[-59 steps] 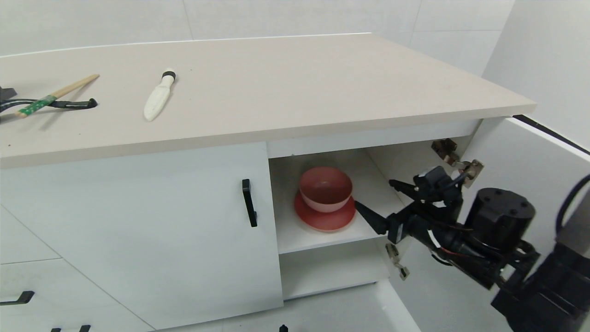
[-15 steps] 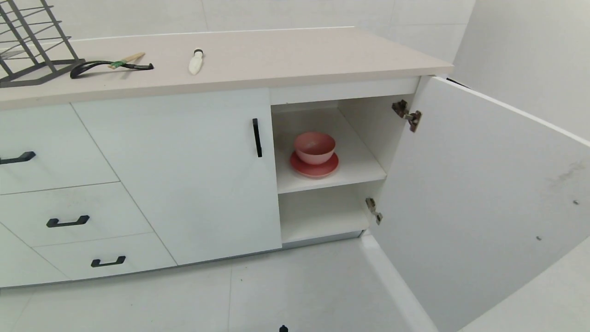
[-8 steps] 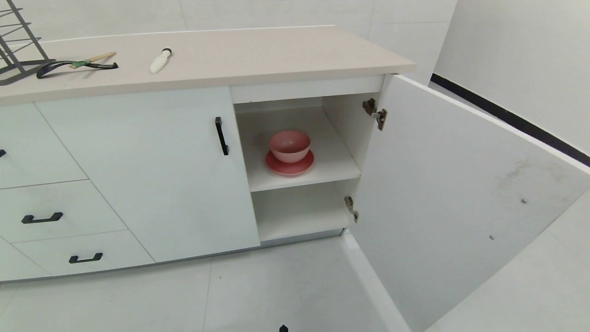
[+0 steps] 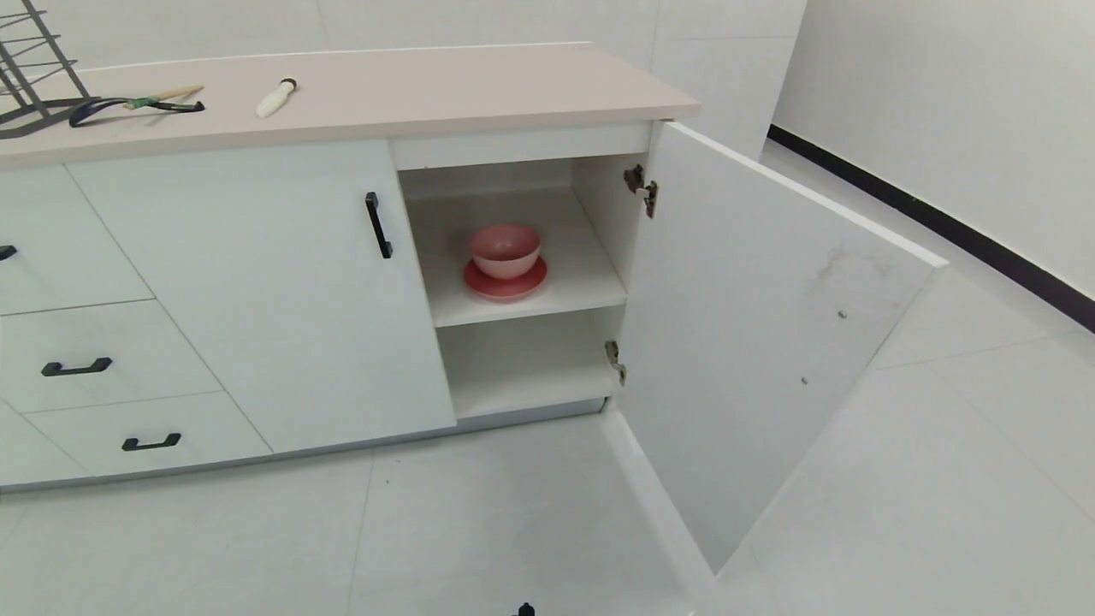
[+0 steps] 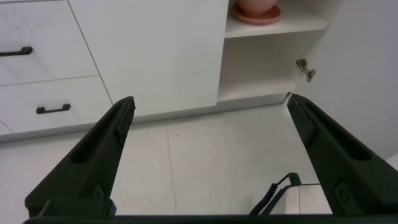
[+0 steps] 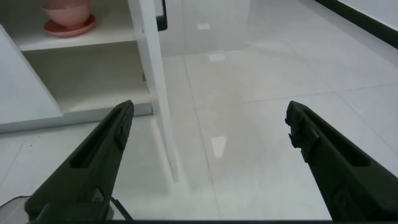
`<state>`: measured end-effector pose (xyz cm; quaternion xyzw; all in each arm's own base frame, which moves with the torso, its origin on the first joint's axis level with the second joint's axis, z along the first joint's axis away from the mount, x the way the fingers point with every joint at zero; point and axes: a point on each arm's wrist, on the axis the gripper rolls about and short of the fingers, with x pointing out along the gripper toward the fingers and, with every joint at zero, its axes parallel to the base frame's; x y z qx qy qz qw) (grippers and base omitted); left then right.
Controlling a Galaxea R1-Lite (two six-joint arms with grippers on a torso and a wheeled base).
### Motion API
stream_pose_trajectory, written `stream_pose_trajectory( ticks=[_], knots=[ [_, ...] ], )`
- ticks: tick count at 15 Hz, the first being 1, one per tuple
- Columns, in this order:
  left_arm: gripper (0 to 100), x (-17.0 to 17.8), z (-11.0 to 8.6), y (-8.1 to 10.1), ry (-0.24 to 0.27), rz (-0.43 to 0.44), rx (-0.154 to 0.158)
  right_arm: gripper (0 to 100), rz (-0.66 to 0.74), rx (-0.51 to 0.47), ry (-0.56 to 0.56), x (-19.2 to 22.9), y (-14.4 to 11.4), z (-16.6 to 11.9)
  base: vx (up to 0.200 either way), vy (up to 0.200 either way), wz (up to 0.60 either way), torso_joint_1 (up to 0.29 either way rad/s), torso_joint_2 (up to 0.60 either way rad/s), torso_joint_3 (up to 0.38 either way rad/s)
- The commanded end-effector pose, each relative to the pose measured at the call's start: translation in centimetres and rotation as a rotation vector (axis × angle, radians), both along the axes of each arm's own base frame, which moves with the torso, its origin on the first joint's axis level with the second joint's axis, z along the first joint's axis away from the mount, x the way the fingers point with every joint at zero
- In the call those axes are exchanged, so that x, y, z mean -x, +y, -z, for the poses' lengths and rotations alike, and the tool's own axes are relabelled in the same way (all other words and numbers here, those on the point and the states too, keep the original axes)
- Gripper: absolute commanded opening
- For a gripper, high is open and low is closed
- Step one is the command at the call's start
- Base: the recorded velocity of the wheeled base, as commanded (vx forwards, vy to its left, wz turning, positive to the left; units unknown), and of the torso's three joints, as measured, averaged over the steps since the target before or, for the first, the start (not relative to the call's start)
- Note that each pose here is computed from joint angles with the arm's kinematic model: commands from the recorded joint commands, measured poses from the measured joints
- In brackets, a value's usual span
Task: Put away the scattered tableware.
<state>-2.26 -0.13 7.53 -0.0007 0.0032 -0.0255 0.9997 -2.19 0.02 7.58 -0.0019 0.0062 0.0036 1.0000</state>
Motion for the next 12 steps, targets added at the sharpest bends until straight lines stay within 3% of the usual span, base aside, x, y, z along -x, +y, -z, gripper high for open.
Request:
stream_pose_trajectory(
  ticks=[1,6,7,12],
  knots=[
    [100,-0.01,0.0,0.0,0.001,0.0,0.0,100,0.0,0.001,0.005,-0.03,0.0,-0.01,0.0,0.0,0.6,0.007,0.0,0.002],
    [100,-0.01,0.02,0.0,0.003,0.0,0.0,100,0.001,0.001,0.005,-0.03,-0.01,-0.01,0.0,0.0,0.0,0.0,0.0,0.0],
    [100,-0.01,0.0,0.0,0.001,0.0,0.0,0,0.003,0.001,0.005,-0.03,0.0,-0.01,0.0,0.0,0.0,0.0,0.0,0.0],
    [100,-0.01,0.02,0.0,0.003,-0.002,0.0,0,0.007,-0.008,0.005,-0.03,-0.01,-0.01,0.0,0.0,0.0,0.0,0.0,0.0]
  ],
)
